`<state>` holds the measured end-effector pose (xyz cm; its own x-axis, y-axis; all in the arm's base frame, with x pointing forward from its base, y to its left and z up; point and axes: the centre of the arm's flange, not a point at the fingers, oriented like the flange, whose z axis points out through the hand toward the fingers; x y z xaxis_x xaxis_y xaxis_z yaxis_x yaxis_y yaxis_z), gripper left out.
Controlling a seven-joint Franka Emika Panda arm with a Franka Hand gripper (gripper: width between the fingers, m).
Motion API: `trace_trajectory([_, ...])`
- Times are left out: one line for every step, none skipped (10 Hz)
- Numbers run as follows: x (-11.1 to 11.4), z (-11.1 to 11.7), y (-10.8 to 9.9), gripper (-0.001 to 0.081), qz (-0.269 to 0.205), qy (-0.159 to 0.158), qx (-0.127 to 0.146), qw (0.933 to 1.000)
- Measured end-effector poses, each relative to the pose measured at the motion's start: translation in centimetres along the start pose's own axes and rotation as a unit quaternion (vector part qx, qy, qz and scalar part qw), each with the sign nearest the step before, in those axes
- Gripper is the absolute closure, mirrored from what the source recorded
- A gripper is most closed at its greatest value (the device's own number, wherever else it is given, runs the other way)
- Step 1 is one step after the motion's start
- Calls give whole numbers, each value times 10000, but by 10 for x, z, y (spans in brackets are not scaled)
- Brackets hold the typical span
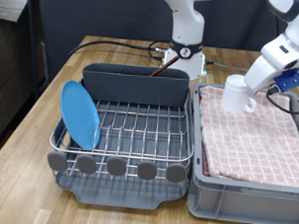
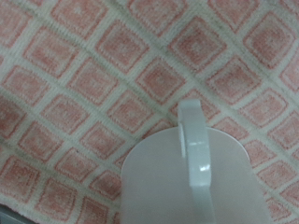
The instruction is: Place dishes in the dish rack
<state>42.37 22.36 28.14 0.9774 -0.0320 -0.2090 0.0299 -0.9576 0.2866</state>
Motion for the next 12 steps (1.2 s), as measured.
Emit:
trace_trajectory([1,5,-2,3,-81,12,11,10000])
trace_trajectory([2,9,-4,3,-124,40,20,9999])
trace_trajectory([3,13,-6,3,-149,66,26,9999])
trace_trajectory([4,18,-7,3,-170,76,28,9998])
trace_trajectory([3,22,-8,3,-189,68,18,9998])
trace_trajectory([2,25,-7,3,-211,51,-7,9998])
trace_trajectory([2,28,-6,3,-239,43,-37,9997])
trace_trajectory([1,30,-6,3,-260,48,-41,9996])
trace_trajectory([2,31,-5,3,-293,103,-16,9995])
trace_trajectory([2,34,-5,3,-309,164,35,9994])
trace_trajectory([3,36,-3,3,-298,208,77,9993])
trace_trajectory([3,38,-2,114,-283,216,92,9993])
